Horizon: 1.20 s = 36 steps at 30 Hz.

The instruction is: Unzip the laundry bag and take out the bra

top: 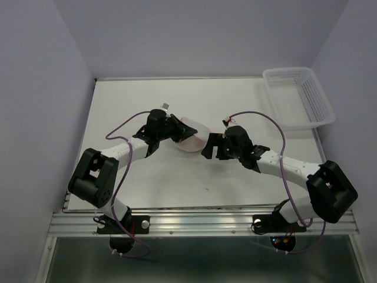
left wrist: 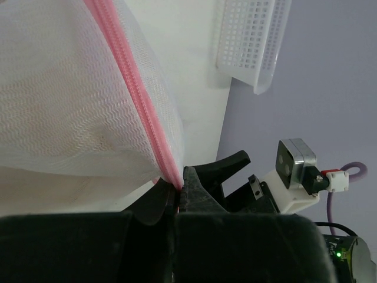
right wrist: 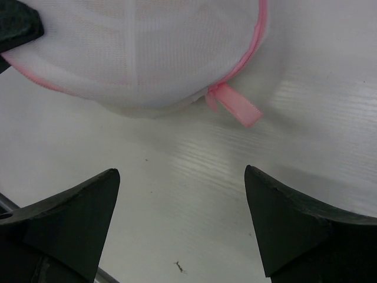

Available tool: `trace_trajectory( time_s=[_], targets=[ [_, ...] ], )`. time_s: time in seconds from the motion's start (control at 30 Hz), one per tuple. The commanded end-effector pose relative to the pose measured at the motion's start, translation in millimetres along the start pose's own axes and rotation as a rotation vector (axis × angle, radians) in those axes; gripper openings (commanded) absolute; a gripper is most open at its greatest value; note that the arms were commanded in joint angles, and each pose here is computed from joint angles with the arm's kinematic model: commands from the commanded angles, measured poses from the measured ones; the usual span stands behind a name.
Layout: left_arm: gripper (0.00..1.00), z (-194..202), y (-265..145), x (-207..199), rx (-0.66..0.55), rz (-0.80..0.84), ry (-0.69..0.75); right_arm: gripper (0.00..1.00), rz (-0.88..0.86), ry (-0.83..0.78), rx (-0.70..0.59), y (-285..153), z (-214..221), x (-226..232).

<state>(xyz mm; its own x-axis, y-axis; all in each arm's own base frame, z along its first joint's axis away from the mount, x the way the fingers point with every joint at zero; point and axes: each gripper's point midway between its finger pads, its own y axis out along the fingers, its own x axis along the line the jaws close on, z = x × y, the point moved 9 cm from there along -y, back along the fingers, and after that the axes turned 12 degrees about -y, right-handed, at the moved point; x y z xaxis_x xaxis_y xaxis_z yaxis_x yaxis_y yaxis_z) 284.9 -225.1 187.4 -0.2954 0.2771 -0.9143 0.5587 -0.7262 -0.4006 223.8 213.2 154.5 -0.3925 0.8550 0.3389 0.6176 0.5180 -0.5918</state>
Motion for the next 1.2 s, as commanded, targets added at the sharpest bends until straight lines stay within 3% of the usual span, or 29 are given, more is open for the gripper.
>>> trace_trajectory(
  time_s=[0.0, 0.23, 0.67, 1.0, 1.17],
  targets=[
    [0.0, 5.1, -11.4, -16.6, 0.0, 0.056, -0.011, 0.9, 0.018, 0.007, -0.111, 14.4, -13.3, 4.0],
    [0.0, 7.4, -13.7, -14.0, 0.016, 0.045, -0.017, 0.6, 0.074, 0.03, -0.159, 26.6, -11.1, -3.4],
    [0.0, 8.7, -10.2, -13.8, 0.066, 0.042, -0.024, 0.45, 0.156, 0.028, -0.217, 41.3, -15.9, -11.2],
    [0.0, 9.6, -10.3, -11.9, 0.075, 0.037, -0.032, 0.32, 0.131, 0.035, -0.229, 46.2, -17.7, -8.5],
    [0.0, 10.8, -10.1, -9.7, 0.081, 0.032, -0.046, 0.3, 0.097, 0.05, -0.281, 41.2, -17.9, -7.3]
  ],
)
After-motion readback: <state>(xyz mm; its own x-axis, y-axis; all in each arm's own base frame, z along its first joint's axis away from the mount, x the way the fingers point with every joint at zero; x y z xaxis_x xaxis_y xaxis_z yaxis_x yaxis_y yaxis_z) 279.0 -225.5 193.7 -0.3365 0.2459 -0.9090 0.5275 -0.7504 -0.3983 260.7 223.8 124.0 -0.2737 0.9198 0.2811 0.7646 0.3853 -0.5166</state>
